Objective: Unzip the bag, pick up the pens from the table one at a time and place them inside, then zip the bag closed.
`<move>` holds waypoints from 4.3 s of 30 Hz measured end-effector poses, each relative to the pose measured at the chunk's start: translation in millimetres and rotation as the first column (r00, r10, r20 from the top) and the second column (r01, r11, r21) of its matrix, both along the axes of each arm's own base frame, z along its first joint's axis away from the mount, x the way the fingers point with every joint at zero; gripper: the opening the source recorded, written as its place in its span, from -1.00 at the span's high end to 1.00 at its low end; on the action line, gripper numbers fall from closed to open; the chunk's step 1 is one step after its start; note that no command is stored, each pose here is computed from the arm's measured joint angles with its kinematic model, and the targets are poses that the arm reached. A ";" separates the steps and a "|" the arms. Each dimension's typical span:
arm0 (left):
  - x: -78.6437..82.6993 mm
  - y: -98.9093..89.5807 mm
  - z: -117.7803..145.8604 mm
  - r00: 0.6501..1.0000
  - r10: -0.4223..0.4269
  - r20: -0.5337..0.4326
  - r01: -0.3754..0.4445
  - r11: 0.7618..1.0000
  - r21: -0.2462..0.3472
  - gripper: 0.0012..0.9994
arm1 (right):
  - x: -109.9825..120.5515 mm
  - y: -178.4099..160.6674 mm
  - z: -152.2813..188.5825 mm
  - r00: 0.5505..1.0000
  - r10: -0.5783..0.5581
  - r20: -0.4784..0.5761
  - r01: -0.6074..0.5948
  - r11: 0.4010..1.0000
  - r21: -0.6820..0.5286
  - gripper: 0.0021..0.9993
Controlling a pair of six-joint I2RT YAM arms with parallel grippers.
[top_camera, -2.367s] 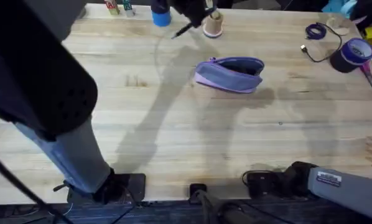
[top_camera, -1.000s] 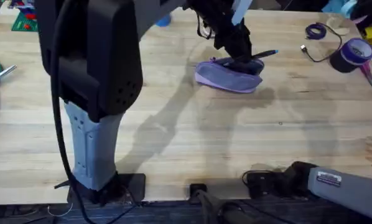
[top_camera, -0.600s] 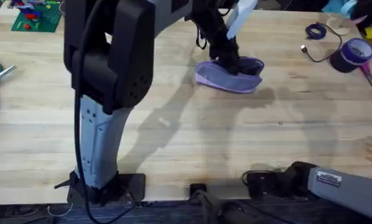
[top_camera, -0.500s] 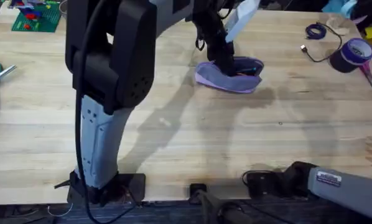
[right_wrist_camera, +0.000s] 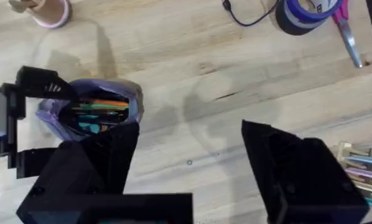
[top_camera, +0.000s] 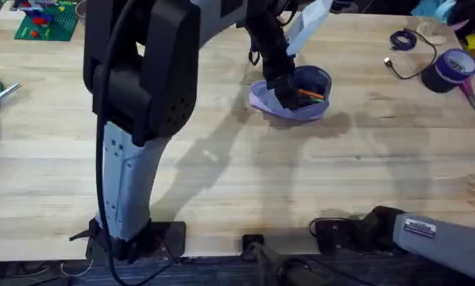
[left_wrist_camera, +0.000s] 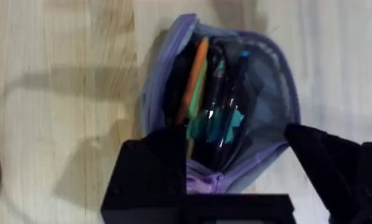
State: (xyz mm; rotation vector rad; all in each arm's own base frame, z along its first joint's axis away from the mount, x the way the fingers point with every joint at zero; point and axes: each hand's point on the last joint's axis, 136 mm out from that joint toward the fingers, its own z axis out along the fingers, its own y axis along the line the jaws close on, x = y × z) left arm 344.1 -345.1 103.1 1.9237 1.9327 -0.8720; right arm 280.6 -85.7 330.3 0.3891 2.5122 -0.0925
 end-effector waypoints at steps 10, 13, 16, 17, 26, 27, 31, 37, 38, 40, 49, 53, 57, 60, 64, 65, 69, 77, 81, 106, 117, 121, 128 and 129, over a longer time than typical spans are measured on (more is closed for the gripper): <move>0.4 0.4 9.9 0.999 0.017 -0.043 -0.019 0.998 -0.055 -0.99 | 0.0 0.0 0.0 1.000 0.000 0.000 0.000 1.000 0.000 -0.99; 5.9 6.5 27.8 0.999 0.035 -0.018 -0.036 0.996 -0.082 -0.99 | 0.6 3.0 -0.1 1.000 0.010 0.003 -0.010 1.000 0.013 -0.99; 19.7 26.3 68.2 0.995 0.086 0.057 -0.078 0.988 -0.130 -0.99 | 5.1 19.5 0.7 0.998 0.063 0.023 -0.065 0.995 0.070 -0.99; 22.4 31.2 76.3 0.992 0.099 0.072 -0.088 0.986 -0.139 -0.99 | 5.8 22.5 0.8 0.997 0.073 0.025 -0.075 0.994 0.076 -0.99; 43.1 109.2 132.2 0.955 0.273 0.118 -0.252 0.953 -0.167 -0.99 | 11.3 57.4 1.4 0.982 0.186 0.035 -0.188 0.977 0.105 -0.99; 44.8 116.7 134.1 0.950 0.290 0.115 -0.270 0.949 -0.166 -0.99 | 11.7 61.6 1.5 0.979 0.199 0.036 -0.202 0.974 0.106 -0.99; 53.7 151.6 139.8 0.924 0.368 0.103 -0.350 0.923 -0.158 -0.99 | 13.1 76.2 1.7 0.968 0.249 0.038 -0.251 0.962 0.105 -0.99; 60.4 203.0 150.2 0.869 0.480 0.118 -0.458 0.872 -0.173 -0.99 | 20.9 97.5 7.6 0.945 0.319 0.076 -0.325 0.941 0.091 -0.99; 59.0 208.8 150.9 0.863 0.492 0.119 -0.469 0.865 -0.177 -0.99 | 22.6 100.5 9.0 0.941 0.329 0.085 -0.336 0.938 0.087 -0.99; 53.1 219.4 151.1 0.851 0.513 0.112 -0.488 0.851 -0.192 -0.99 | 26.8 107.4 12.6 0.930 0.350 0.107 -0.359 0.930 0.079 -0.99; 17.9 243.6 118.4 0.833 0.544 0.097 -0.512 0.826 -0.237 -0.99 | 43.1 132.9 29.7 0.888 0.411 0.206 -0.429 0.902 0.051 -0.99; 20.0 246.0 100.0 0.831 0.547 0.099 -0.502 0.816 -0.288 -0.99 | 41.0 147.3 30.1 0.875 0.436 0.210 -0.458 0.887 0.067 -0.99; 24.4 243.5 101.6 0.833 0.540 0.119 -0.483 0.816 -0.318 -0.99 | 40.5 149.9 30.1 0.873 0.440 0.211 -0.463 0.884 0.071 -0.99; 26.0 243.1 103.2 0.833 0.539 0.127 -0.477 0.815 -0.328 -0.99 | 40.4 149.8 30.1 0.873 0.440 0.211 -0.463 0.884 0.072 -0.99; 26.0 242.9 103.7 0.833 0.538 0.127 -0.476 0.815 -0.331 -0.99 | 40.5 149.9 30.0 0.873 0.440 0.211 -0.463 0.884 0.072 -0.99; 26.1 242.9 103.5 0.833 0.538 0.126 -0.476 0.815 -0.330 -0.99 | 40.5 149.9 30.2 0.873 0.440 0.211 -0.463 0.884 0.071 -0.99; 26.1 242.9 103.6 0.833 0.538 0.127 -0.476 0.815 -0.331 -0.99 | 40.1 151.6 30.4 0.874 0.436 0.215 -0.462 0.883 0.087 -0.99; 26.1 242.9 103.7 0.833 0.538 0.127 -0.476 0.815 -0.331 -0.99 | 40.2 171.0 28.3 0.851 0.472 0.229 -0.513 0.840 0.176 -0.99; 25.9 242.9 103.5 0.833 0.538 0.126 -0.476 0.815 -0.330 -0.99 | 54.2 185.7 8.6 0.849 0.497 0.180 -0.527 0.821 0.219 -0.99; 22.3 242.5 102.1 0.836 0.538 0.107 -0.483 0.814 -0.322 -0.99 | 116.0 243.3 -135.3 0.890 0.418 -0.183 -0.354 0.886 0.299 -0.99; 22.4 242.5 102.0 0.836 0.538 0.107 -0.483 0.814 -0.321 -0.99 | 119.6 260.4 -186.7 0.878 0.371 -0.303 -0.281 0.912 0.300 -0.99; 22.4 242.5 102.0 0.836 0.538 0.107 -0.483 0.814 -0.321 -0.99 | 115.2 266.9 -197.6 0.867 0.367 -0.337 -0.271 0.915 0.298 -0.99; 22.4 242.5 102.0 0.836 0.538 0.107 -0.483 0.814 -0.321 -0.99 | 118.6 270.9 -196.5 0.872 0.371 -0.318 -0.280 0.913 0.298 -0.99; 22.4 242.5 102.0 0.836 0.538 0.107 -0.483 0.814 -0.321 -0.99 | 117.7 271.0 -197.3 0.870 0.372 -0.323 -0.280 0.913 0.297 -0.99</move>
